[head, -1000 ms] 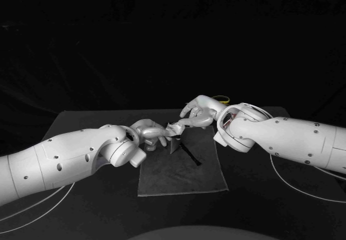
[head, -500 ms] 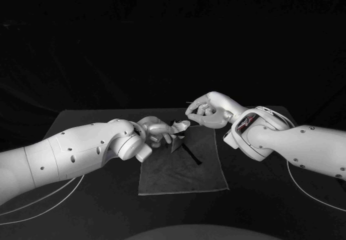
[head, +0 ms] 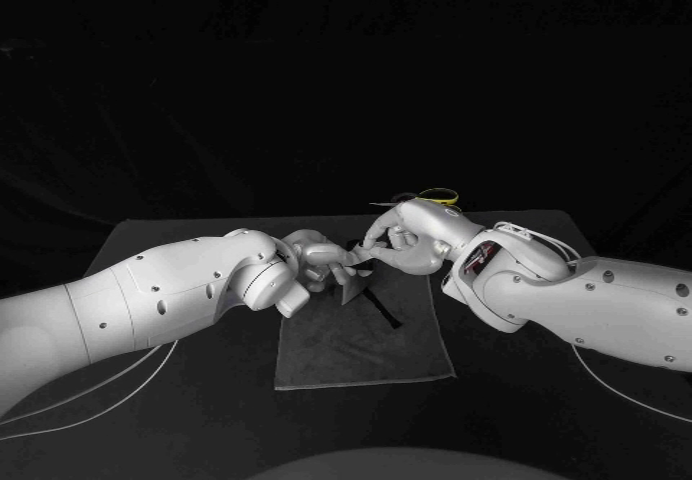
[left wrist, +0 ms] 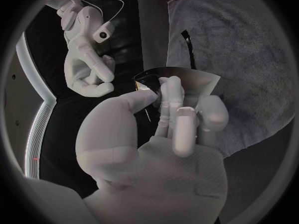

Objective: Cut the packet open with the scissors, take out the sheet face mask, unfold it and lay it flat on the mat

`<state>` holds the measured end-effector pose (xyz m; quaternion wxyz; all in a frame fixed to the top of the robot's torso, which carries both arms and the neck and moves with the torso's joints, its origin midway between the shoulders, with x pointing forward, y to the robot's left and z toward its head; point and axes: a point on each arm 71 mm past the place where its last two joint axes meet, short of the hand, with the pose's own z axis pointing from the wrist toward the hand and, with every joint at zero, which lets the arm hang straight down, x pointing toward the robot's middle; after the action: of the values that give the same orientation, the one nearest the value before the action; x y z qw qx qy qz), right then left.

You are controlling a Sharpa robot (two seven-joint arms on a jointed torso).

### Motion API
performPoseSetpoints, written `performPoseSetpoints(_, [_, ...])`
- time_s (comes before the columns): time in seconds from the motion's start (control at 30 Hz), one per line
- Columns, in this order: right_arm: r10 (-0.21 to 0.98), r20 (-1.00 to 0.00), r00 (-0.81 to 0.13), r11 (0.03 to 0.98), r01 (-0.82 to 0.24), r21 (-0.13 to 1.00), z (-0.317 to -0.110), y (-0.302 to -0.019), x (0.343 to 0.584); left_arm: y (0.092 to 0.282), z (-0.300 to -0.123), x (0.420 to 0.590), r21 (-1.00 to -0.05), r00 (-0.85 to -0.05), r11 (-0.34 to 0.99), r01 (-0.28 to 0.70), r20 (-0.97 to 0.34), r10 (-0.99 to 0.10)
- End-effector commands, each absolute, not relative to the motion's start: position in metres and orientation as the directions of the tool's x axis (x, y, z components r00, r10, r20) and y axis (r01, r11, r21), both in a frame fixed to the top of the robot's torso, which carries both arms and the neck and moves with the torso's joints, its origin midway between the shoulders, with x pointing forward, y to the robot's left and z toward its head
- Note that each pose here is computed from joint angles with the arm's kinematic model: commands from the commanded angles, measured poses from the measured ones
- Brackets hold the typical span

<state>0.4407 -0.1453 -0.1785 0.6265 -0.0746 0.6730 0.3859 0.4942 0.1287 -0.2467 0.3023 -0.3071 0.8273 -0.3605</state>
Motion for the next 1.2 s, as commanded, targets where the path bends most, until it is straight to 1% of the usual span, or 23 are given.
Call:
performPoseSetpoints(0.03, [0.284,-0.944,-0.167,0.782,-0.529,0.329,-0.185,-0.146,0.446,0.125,-0.247,0.492,-0.769,-0.659,0.573,-0.282,-0.279,-0.698])
performPoseSetpoints(0.2, [0.254,-0.952,-0.169,0.82,-0.485,0.305,-0.19,-0.143,0.452,0.123,-0.247,0.49,-0.768,-0.664,0.576,-0.278,-0.28,-0.693])
performPoseSetpoints(0.37, [0.215,-0.955,-0.204,0.846,-0.45,0.286,-0.196,-0.143,0.456,0.122,-0.247,0.49,-0.768,-0.662,0.578,-0.277,-0.284,-0.694])
performPoseSetpoints(0.5, [0.182,-0.954,-0.24,0.856,-0.438,0.273,-0.2,-0.142,0.457,0.122,-0.246,0.489,-0.768,-0.661,0.579,-0.276,-0.286,-0.694])
performPoseSetpoints(0.73, [0.145,-0.95,-0.276,0.868,-0.426,0.256,-0.204,-0.142,0.458,0.121,-0.246,0.488,-0.768,-0.664,0.58,-0.271,-0.287,-0.691])
performPoseSetpoints(0.97, [0.14,-0.951,-0.276,0.873,-0.418,0.25,-0.205,-0.143,0.458,0.121,-0.246,0.489,-0.767,-0.662,0.582,-0.269,-0.292,-0.691])
performPoseSetpoints(1.2, [0.16,-0.956,-0.245,0.882,-0.399,0.249,-0.203,-0.142,0.461,0.12,-0.246,0.487,-0.769,-0.668,0.582,-0.263,-0.29,-0.685])
